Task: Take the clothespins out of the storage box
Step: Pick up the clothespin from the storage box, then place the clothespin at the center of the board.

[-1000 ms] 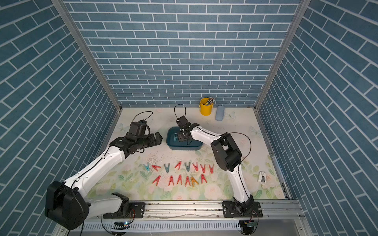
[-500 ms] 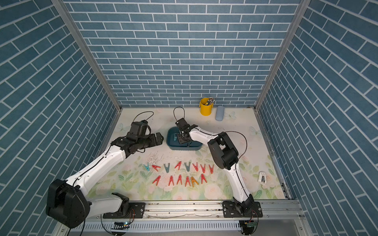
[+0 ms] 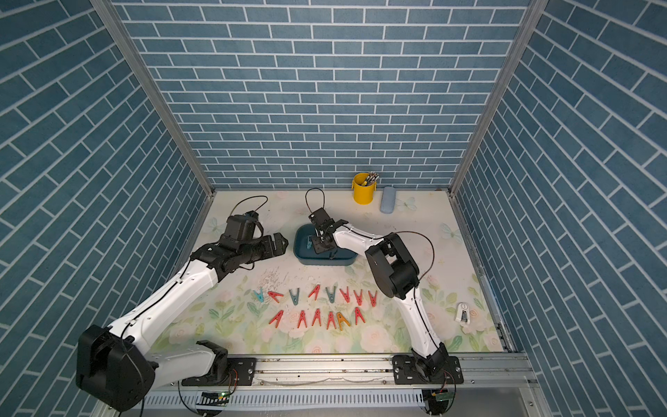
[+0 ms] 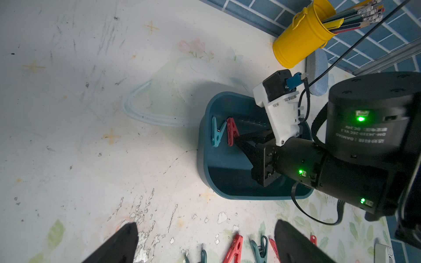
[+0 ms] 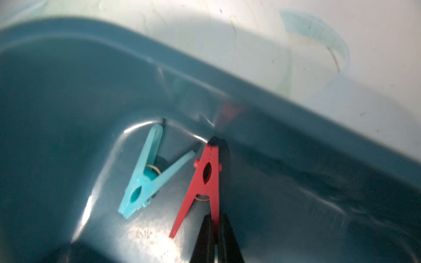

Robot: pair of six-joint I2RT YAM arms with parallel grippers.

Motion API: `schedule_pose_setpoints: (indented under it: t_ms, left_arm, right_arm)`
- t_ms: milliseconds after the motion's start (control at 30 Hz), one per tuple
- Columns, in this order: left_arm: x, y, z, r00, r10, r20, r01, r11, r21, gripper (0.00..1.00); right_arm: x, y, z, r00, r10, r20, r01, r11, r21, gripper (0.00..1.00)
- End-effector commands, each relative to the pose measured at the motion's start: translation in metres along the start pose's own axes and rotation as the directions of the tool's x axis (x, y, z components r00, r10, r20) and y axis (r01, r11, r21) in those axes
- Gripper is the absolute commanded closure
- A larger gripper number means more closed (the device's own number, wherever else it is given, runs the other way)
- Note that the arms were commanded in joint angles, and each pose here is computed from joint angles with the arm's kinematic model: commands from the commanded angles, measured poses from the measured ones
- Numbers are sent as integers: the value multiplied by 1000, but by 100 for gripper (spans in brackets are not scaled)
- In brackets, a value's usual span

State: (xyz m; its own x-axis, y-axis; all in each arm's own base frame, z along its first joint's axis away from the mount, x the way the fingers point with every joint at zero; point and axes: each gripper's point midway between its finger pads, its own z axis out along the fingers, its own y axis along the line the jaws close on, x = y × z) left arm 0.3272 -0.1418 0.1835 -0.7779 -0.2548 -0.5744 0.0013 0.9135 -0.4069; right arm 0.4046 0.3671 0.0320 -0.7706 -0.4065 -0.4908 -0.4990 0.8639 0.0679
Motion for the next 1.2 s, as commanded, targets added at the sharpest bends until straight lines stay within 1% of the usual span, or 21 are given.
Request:
schedule_pose_setpoints:
  t_ms: [0,133,333,533,700,833,1033,1167]
  left_arm:
    - [2,-4,-5,1000,2,-6,-2,999,32,1]
    - [1,-12,-7,1000,14,-1,-14,997,74,1]
    - [2,-25,-6,1000,29,-7,-28,990,142,0]
    - [6,-39,-2,998,54,-17,-49,980,191,0]
    - [15,-54,3,996,86,-39,-75,972,223,0]
    - [23,-66,8,993,105,-54,-89,966,241,1]
    - [33,-84,13,989,128,-68,-107,960,257,0]
    - [38,-90,17,988,135,-75,-112,961,254,0]
  right_arm:
    - [-17,-2,-42,997,42,68,-42,999,-6,100]
    - [-13,-2,-65,993,78,89,-76,997,-22,100]
    - [8,-6,-103,985,136,111,-133,991,-27,100]
    - [55,-13,-134,978,181,108,-182,983,-6,100]
    - [103,-18,-154,968,230,96,-231,973,7,100]
    - [142,-22,-165,963,256,82,-259,966,24,100]
    - [200,-29,-174,957,287,31,-288,955,64,100]
    - [230,-35,-179,941,338,22,-339,939,62,100]
